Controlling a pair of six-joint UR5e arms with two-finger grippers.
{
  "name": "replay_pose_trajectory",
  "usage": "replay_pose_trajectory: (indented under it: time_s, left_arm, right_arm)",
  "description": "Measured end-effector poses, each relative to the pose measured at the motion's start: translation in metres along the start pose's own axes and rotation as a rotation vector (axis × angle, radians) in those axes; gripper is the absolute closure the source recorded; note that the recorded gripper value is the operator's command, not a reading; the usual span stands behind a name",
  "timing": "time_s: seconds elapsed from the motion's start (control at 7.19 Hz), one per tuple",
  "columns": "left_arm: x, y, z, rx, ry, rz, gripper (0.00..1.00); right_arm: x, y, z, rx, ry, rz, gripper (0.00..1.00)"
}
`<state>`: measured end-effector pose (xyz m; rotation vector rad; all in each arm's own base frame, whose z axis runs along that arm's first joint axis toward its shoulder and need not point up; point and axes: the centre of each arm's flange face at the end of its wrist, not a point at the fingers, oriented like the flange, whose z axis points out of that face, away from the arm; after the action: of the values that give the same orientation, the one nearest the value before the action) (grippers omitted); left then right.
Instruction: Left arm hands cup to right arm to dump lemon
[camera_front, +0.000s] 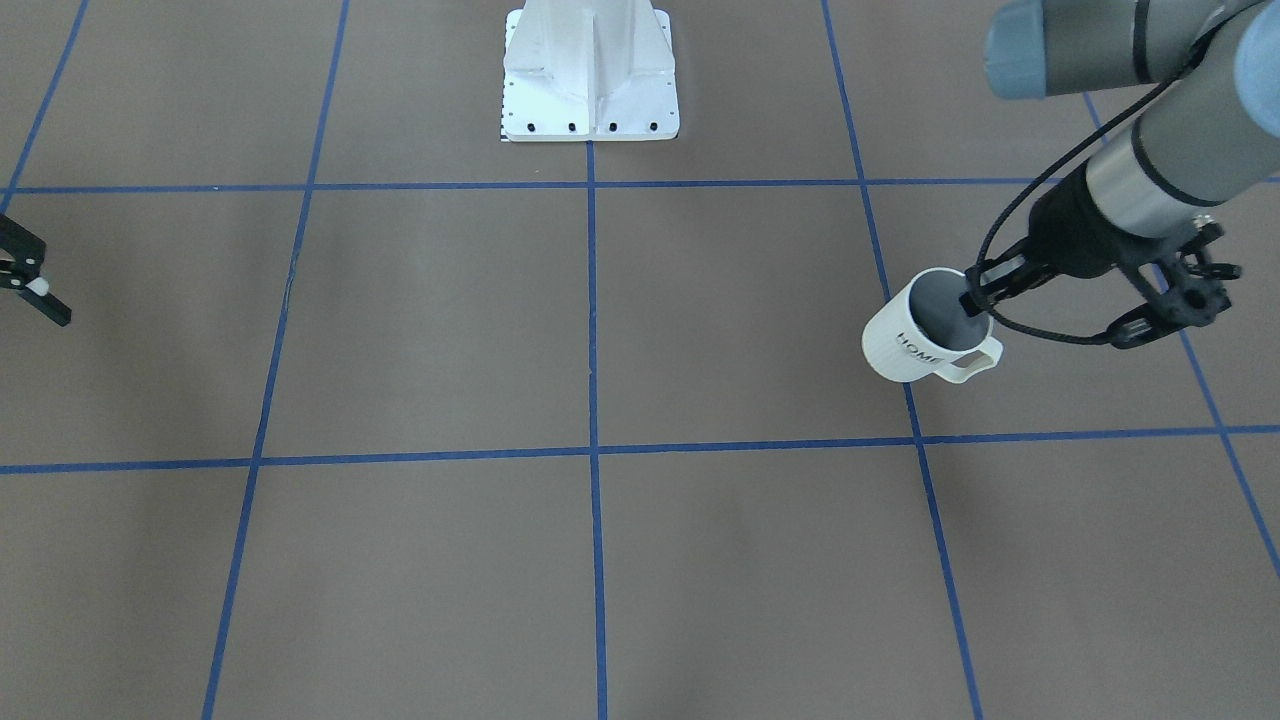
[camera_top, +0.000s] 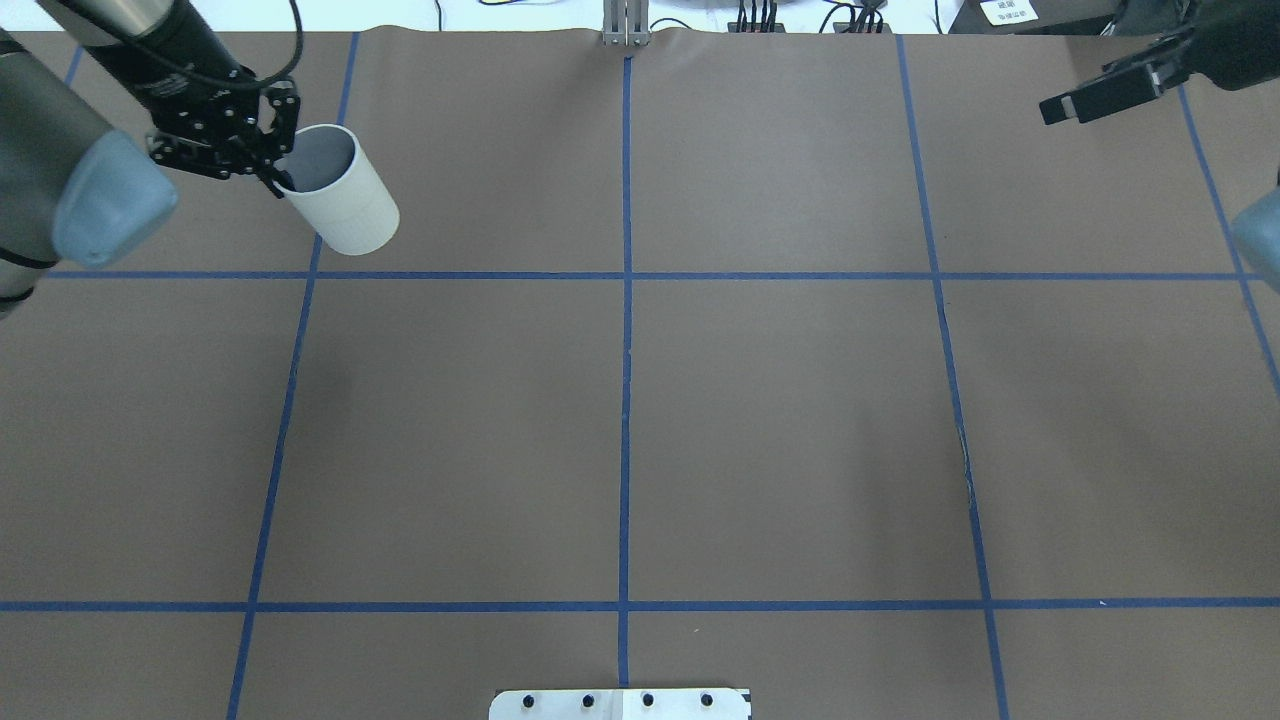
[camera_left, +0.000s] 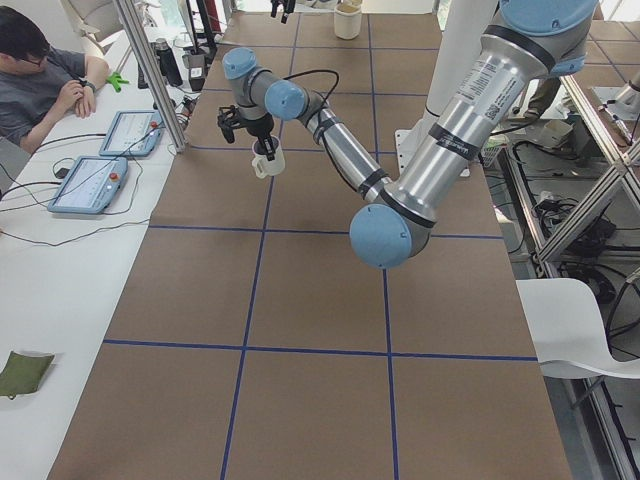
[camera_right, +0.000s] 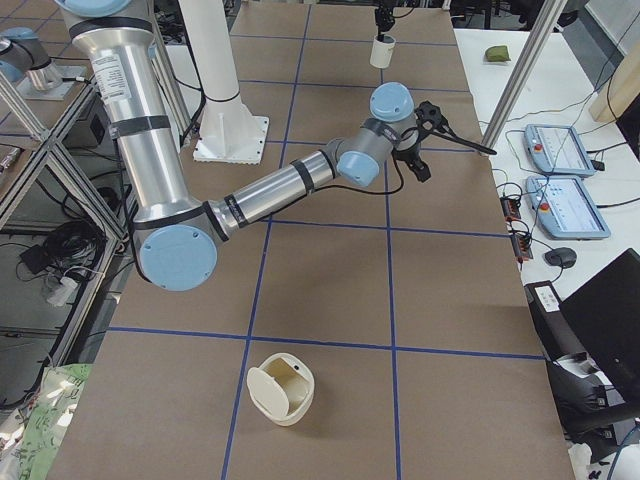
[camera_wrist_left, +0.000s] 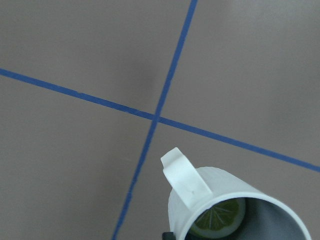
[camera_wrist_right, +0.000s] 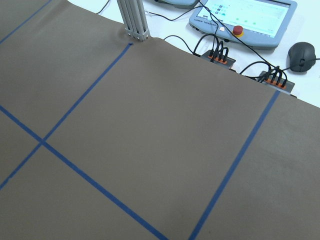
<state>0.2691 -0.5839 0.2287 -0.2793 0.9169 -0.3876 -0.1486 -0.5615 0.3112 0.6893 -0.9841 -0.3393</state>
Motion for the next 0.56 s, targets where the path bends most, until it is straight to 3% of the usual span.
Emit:
replay_pose_trajectory:
  time_s: [0.28,0.56]
  left_arm:
    - [0.058,0.008,0.025,-0.011,0.073,-0.091,1.0]
    - [0.114,0.009,0.036,-0.025,0.123,-0.166,1.0]
  right_arm:
    - [-0.081,-0.018,0.044,0.134,0.055,-0.038,0.0]
    - [-0.168,0.003,0.095,0.253,0.124,-0.089,0.01]
